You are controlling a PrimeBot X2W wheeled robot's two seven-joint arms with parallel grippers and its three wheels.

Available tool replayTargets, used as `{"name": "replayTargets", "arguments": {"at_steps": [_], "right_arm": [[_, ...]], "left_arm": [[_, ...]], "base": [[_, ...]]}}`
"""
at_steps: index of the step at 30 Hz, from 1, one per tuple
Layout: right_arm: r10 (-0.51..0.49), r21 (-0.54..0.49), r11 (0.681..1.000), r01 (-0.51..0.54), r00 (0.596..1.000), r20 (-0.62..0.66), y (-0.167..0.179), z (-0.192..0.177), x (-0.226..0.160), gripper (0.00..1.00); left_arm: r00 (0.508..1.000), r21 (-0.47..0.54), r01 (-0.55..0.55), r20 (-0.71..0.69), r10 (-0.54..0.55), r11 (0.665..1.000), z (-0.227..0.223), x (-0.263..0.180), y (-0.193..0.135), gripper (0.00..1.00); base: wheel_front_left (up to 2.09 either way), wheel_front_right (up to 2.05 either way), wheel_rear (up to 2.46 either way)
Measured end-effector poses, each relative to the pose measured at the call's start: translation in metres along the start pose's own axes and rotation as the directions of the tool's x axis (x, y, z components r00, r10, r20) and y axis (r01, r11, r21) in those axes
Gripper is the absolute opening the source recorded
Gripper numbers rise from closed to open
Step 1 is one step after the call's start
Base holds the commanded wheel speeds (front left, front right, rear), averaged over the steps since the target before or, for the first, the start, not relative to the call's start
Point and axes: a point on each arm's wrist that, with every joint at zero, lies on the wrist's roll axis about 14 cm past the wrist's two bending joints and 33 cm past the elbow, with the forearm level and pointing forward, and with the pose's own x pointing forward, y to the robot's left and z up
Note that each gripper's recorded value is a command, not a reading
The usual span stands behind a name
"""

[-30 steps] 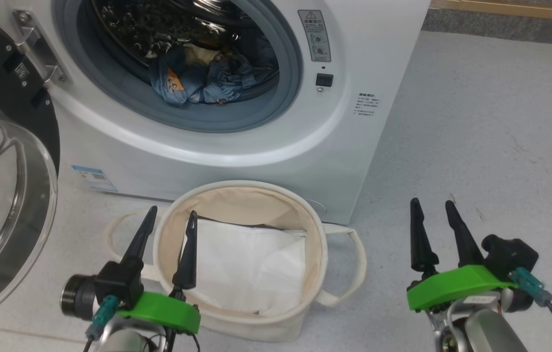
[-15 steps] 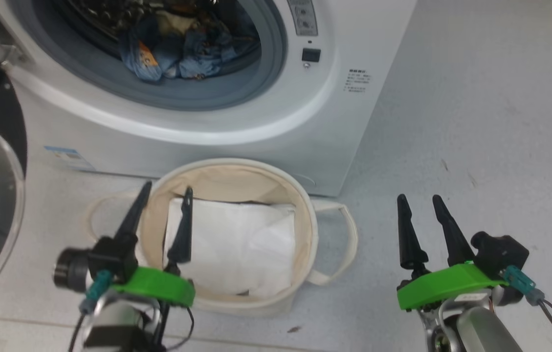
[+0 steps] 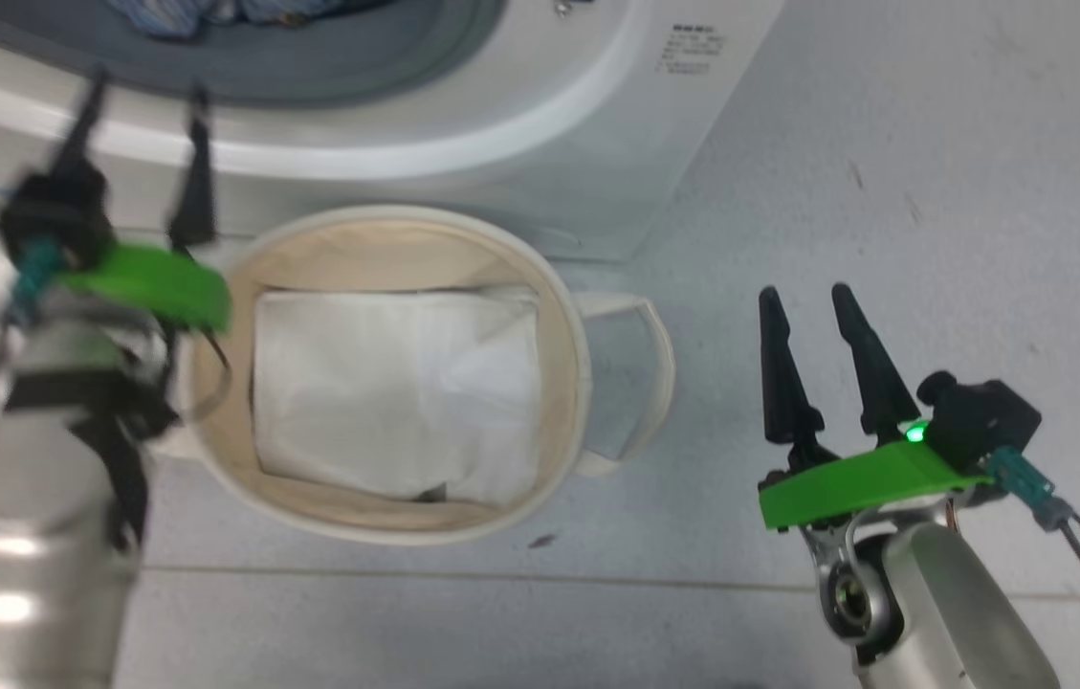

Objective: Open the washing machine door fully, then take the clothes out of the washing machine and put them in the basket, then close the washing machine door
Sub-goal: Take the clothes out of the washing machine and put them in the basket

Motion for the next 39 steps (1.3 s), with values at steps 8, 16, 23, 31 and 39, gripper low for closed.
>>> {"name": "replayTargets", "arguments": {"at_steps": [8,16,23,31,39], "right_arm": [[-0.038,0.018,0.999,0.039,0.999,-0.024,-0.024,-0.016,0.018,1.00],[-0.096,0.019,0.995,0.097,0.994,-0.049,-0.049,-0.027,0.019,1.00],[-0.113,0.018,0.993,0.114,0.992,-0.061,-0.057,-0.032,0.018,1.00],[-0.120,0.017,0.992,0.122,0.990,-0.071,-0.061,-0.038,0.019,1.00],[-0.097,0.020,0.995,0.098,0.992,-0.077,-0.057,-0.045,0.028,1.00]], "left_arm": [[0.988,0.111,-0.063,-0.135,0.078,0.992,-0.030,0.077,0.032,1.00],[0.966,0.157,-0.030,-0.250,0.069,0.987,-0.063,0.121,0.015,1.00],[0.931,0.243,-0.053,-0.338,0.135,0.969,-0.088,0.131,0.017,1.00],[0.904,0.342,-0.038,-0.388,0.179,0.939,-0.106,0.136,0.022,1.00],[0.910,0.382,-0.012,-0.378,0.168,0.924,-0.109,0.144,0.022,0.00]], "base": [[0.00,0.00,0.00],[0.00,0.00,0.00],[0.00,0.00,0.00],[0.00,0.00,0.00],[0.00,0.00,0.00]]}}
